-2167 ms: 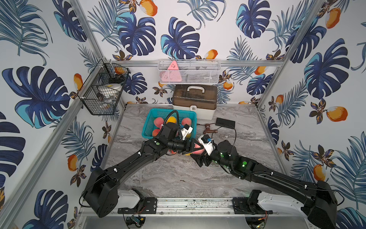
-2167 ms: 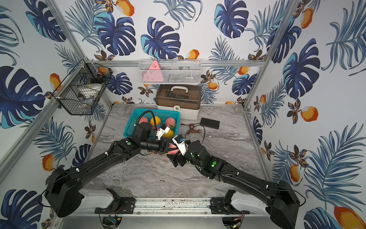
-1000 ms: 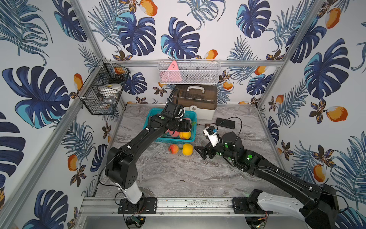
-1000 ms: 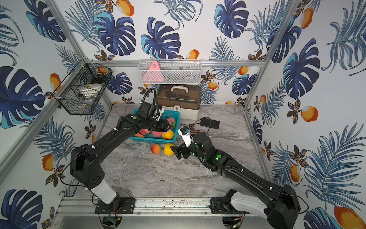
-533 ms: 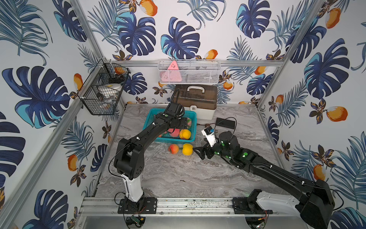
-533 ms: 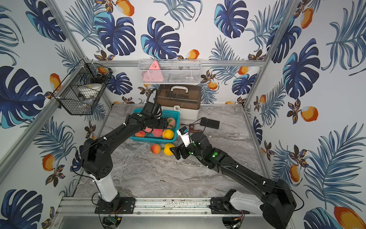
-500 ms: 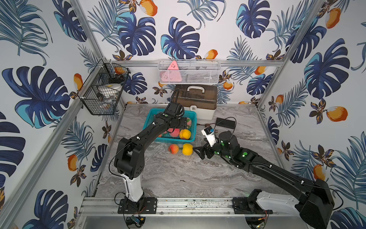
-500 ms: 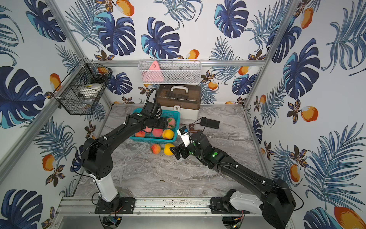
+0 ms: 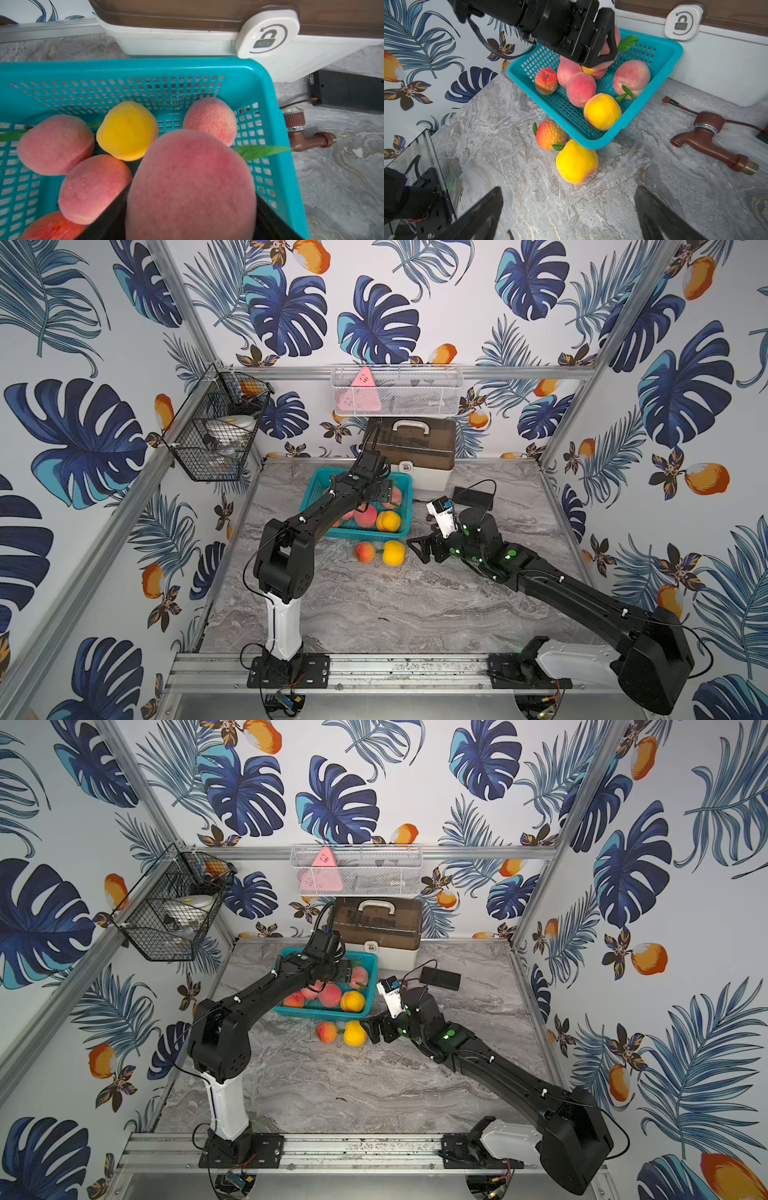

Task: Put the peaches into the basket
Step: Place the peach in the basket.

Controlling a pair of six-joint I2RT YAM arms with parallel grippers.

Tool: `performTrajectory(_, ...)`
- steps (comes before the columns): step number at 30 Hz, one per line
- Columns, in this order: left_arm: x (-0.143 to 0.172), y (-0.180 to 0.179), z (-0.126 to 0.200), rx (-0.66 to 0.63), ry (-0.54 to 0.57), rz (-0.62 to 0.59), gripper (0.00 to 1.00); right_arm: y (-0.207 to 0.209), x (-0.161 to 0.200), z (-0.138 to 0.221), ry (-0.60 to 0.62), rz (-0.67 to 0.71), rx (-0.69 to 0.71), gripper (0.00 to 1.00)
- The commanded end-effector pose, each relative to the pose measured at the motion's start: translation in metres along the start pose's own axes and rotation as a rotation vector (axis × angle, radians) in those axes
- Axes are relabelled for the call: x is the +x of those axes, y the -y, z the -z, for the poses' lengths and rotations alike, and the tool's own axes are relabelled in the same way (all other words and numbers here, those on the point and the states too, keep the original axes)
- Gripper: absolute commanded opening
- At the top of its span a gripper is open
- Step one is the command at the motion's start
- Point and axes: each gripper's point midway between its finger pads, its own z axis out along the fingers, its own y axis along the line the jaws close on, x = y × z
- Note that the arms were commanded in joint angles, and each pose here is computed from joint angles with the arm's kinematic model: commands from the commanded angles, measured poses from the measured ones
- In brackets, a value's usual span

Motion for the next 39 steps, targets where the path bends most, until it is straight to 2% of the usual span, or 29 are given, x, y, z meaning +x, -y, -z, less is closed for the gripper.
performTrajectory(1, -0.007, -0.005, -0.003, -0.034, 0.022, -0.023, 0.62, -0.001, -0.001, 0.002, 0.006, -0.004, -0.009, 1.00)
performTrajectory(25, 0.017, -0.012, -0.047, -0.097, -0.065, -0.053, 0.62, 0.013, 0.013, -0.007, -0.022, -0.067, -0.021, 1.00)
performTrajectory(39, 0.023, -0.011, -0.053, -0.092, -0.081, -0.047, 0.66, 0.016, 0.015, -0.009, -0.029, -0.081, -0.028, 1.00)
